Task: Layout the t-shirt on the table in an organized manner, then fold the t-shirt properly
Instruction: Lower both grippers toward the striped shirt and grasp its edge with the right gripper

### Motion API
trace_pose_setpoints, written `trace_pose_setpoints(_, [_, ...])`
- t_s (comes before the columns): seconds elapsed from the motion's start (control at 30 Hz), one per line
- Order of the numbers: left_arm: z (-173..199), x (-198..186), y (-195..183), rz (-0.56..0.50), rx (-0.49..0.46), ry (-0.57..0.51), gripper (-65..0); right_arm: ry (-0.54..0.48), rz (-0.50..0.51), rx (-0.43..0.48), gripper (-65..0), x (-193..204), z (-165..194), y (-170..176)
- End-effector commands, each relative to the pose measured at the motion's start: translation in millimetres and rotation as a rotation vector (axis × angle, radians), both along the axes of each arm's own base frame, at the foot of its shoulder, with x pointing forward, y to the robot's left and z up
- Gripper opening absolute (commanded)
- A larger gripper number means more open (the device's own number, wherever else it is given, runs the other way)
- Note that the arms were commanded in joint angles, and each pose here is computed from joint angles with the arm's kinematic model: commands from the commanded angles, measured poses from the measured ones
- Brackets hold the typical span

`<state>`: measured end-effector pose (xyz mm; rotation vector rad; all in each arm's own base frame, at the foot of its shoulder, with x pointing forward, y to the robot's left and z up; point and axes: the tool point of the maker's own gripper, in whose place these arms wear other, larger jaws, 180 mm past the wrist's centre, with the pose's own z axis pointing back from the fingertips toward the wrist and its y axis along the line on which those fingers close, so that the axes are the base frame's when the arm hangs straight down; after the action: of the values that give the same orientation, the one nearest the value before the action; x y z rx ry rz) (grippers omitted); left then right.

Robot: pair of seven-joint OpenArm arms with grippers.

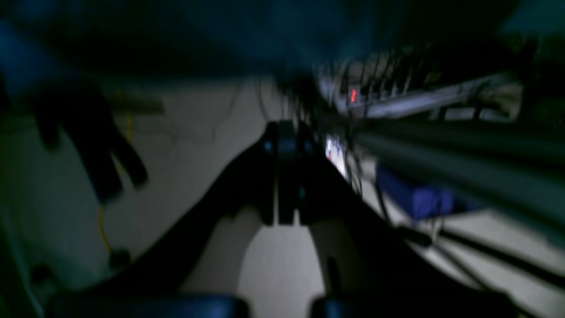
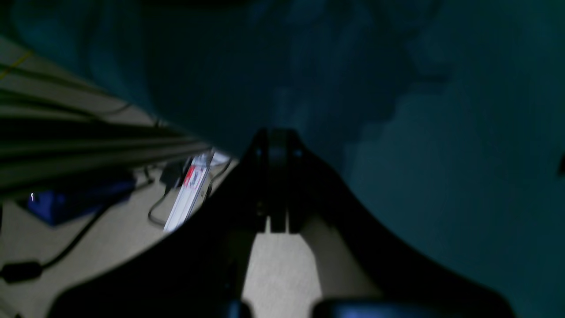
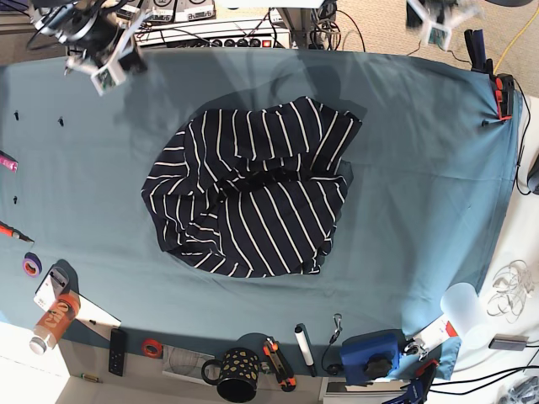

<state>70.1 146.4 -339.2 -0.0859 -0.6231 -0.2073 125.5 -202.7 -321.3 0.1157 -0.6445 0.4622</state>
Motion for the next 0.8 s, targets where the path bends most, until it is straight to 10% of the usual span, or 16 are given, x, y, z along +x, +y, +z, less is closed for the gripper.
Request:
trace_pose_setpoints(0.0, [6.5, 5.3, 0.7, -0.006, 0.009, -0.033, -65.0, -0.045, 0.015, 0.0, -65.0, 9.0, 9.4, 1.5])
trace_pose_setpoints(0.33, [23.8, 58.4, 1.5, -0.01, 0.02, -0.203, -65.0, -0.195, 0.02, -0.061, -65.0, 53.9, 30.5, -5.9])
trace_pose_setpoints(0.4, [27.0, 64.8, 1.3, -0.01, 0.019, -0.227, -55.0, -0.202, 0.023, -0.086, -65.0, 55.8, 30.9, -9.0])
trace_pose_setpoints(0.53, [39.3, 75.6, -4.8, -0.034, -0.005, -0.313, -33.8, -0.203, 0.022, -0.099, -42.9, 55.9, 30.5, -10.8])
trace_pose_setpoints(0.77, [49.1, 79.2, -35.4, -0.217, -0.071, -0.368, -30.0, -0.241, -0.018, -0.089, -41.4, 71.1, 36.6, -10.5])
